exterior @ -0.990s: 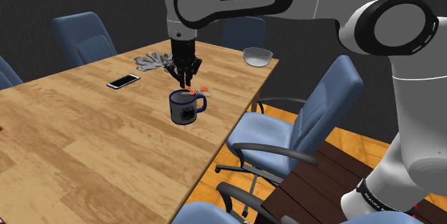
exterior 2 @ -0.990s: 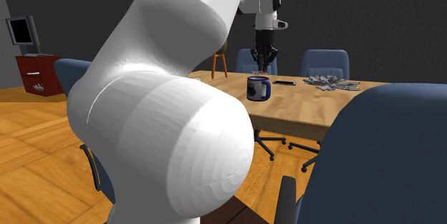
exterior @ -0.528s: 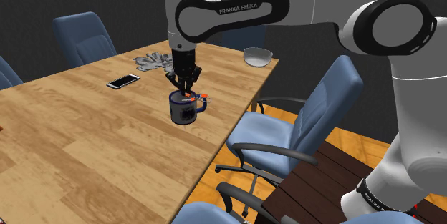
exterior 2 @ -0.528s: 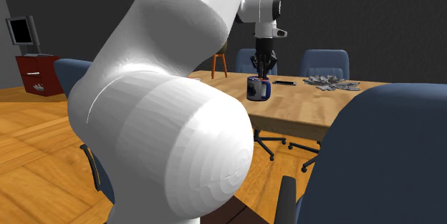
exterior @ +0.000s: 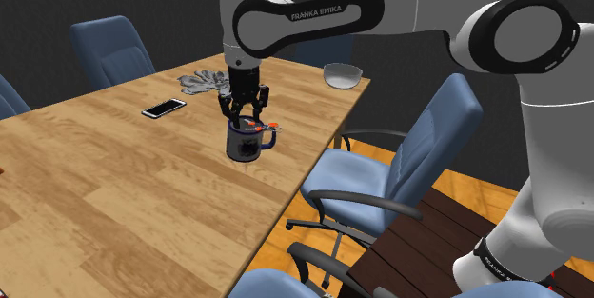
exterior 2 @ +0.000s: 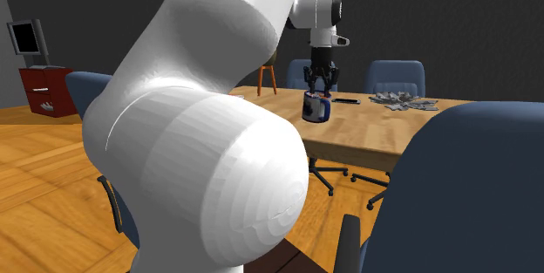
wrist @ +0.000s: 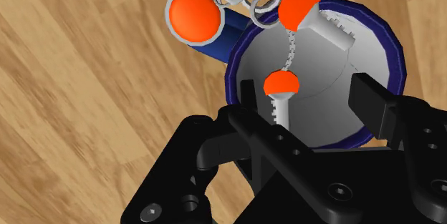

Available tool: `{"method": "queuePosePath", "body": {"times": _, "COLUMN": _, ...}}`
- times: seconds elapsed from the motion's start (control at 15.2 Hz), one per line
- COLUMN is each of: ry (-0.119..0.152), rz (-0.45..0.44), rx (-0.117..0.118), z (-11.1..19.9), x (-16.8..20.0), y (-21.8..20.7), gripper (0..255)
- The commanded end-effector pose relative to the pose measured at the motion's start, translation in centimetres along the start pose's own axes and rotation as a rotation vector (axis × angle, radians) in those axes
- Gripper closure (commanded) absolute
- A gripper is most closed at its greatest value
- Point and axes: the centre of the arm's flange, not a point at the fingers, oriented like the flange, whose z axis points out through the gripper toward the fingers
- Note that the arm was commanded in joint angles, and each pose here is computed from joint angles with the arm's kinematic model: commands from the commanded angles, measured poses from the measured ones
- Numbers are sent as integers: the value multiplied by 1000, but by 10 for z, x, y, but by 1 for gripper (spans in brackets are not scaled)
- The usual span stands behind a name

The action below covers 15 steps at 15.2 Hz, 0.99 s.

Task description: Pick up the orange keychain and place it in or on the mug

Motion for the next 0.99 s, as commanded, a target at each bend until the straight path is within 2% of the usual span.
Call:
{"method": "queuePosePath", "body": {"times": 0.0, "ry": 0, "rz": 0, "rx": 0, "z": 0, "x": 0, "y": 0, "gripper": 0}}
{"method": "queuePosePath", "body": {"times": 0.2, "ry": 0, "rz": 0, "rx": 0, "z": 0, "x": 0, "y": 0, "gripper": 0}}
{"method": "queuePosePath", "body": {"times": 0.46, "ry": 0, "rz": 0, "rx": 0, "z": -50, "x": 0, "y": 0, "gripper": 0}}
{"method": "queuePosePath", "body": {"times": 0.92, "ry": 0, "rz": 0, "rx": 0, "z": -50, "x": 0, "y": 0, "gripper": 0}}
